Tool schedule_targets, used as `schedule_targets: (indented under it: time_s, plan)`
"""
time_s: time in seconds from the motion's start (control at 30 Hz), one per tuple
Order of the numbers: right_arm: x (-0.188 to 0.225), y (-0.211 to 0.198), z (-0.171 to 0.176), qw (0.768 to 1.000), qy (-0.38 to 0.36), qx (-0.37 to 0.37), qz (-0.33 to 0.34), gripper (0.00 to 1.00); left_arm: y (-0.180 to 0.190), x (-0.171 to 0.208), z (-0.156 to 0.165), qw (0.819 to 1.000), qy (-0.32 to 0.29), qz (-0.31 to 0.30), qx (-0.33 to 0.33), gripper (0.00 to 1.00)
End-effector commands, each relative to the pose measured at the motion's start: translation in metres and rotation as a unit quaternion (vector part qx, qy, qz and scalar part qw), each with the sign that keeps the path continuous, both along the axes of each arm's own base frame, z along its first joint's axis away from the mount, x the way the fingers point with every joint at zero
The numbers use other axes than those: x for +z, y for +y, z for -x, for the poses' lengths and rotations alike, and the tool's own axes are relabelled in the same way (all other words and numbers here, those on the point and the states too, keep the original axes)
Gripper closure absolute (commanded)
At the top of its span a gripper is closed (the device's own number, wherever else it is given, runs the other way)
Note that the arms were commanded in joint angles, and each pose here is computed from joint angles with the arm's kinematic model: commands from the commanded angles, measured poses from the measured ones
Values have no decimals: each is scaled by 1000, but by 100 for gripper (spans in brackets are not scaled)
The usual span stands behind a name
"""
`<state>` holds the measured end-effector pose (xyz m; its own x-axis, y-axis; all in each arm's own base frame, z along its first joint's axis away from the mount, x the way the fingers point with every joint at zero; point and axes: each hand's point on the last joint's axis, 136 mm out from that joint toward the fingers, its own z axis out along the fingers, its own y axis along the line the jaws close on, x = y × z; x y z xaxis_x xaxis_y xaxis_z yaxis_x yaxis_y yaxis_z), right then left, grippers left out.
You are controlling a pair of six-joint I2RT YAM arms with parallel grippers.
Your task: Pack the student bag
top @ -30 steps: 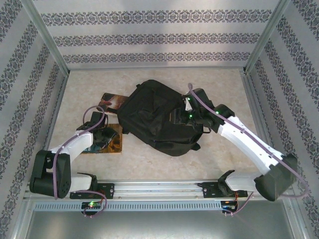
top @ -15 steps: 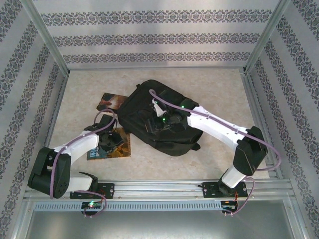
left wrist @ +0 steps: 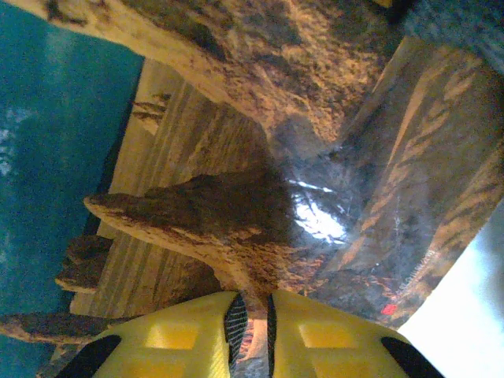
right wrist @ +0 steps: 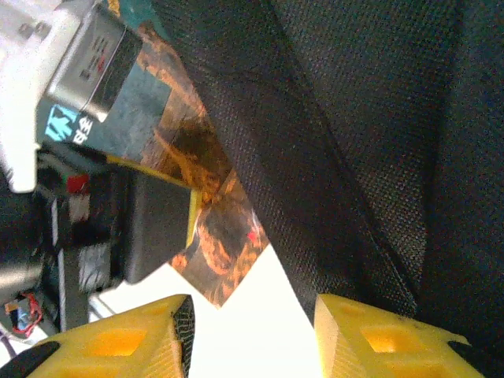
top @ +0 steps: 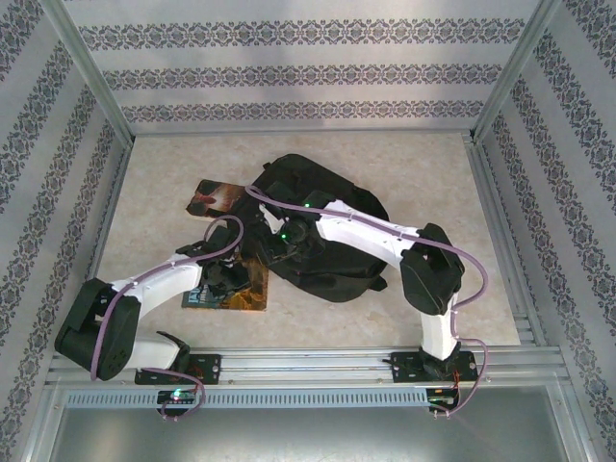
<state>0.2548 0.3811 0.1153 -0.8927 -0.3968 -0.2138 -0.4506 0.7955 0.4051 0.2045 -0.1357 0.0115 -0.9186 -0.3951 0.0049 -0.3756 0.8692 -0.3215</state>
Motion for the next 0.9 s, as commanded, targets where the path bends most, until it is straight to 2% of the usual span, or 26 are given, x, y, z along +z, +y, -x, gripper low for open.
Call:
schedule_targets:
  time_s: [0.0,0.27,0.4,0.47,0.53,0.67,0.77,0.87]
  plan:
    - [-15,-19,-33,998,-19,-52,37,55,22,-40,88,984,156,-64,-59,80]
    - [-25,-70,-110,979,-77,-155,104,56,12,-41,94,980,150,-71,-108,81]
    - [-21,-87,-127,975,-88,-173,112,55,4,-40,92,978,145,-66,-132,81]
    - [-14,-81,-126,980,-89,-156,91,55,-1,-38,88,978,141,-64,-142,81]
    - [-1,-65,-118,988,-79,-124,43,55,-6,-31,80,980,125,-57,-143,74]
    - [26,-37,-89,995,-79,-60,-27,57,-11,6,54,989,36,-46,-132,61]
    - [32,-27,-73,995,-81,-37,-40,61,-14,34,43,993,-30,-19,-114,51]
    - [25,-16,-66,996,-69,-24,-46,62,5,41,49,997,-44,-33,-59,53]
